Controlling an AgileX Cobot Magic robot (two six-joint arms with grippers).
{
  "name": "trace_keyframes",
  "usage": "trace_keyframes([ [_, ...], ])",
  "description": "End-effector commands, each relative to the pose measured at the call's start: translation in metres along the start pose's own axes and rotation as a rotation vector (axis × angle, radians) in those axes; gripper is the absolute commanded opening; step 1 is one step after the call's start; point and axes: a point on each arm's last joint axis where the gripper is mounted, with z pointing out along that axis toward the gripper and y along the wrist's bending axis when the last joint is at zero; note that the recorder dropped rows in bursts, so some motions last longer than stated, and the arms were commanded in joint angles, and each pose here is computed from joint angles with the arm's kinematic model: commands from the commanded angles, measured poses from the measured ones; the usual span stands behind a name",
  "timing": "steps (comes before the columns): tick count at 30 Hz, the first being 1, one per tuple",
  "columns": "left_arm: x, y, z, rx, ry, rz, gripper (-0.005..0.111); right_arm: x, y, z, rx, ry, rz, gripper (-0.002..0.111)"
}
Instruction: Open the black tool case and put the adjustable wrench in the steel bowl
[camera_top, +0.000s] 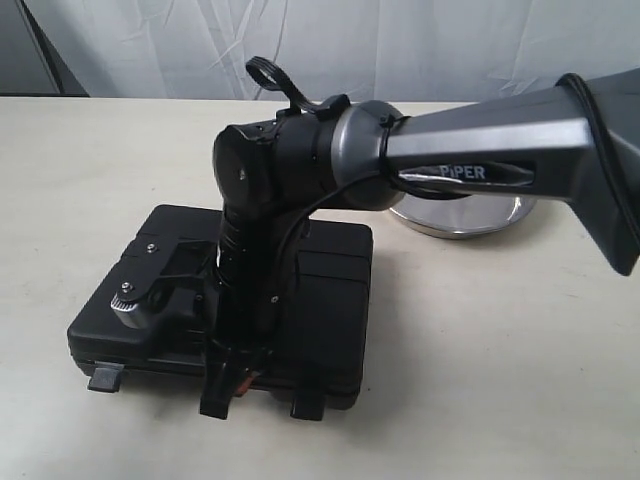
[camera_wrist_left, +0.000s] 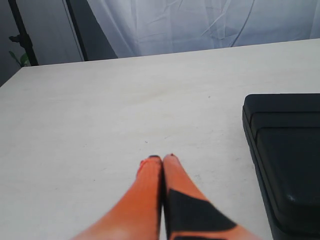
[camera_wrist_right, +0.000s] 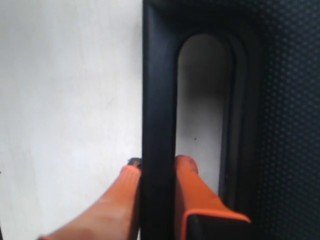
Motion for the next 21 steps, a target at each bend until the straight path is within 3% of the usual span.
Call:
trace_keyframes([
  [1,-0.0019,0.0000,-0.0005,-0.001,-0.015,-0.003,0.000,-0.0047,0.0046,-0.0066,-0.029,-0.043,0.014,-0.001],
  [21,-0.0019,0.0000,-0.0005,-0.001,-0.015,-0.003,0.000,-0.0055,0.0026,-0.0044,-0.018,-0.051,0.016,-0.001],
])
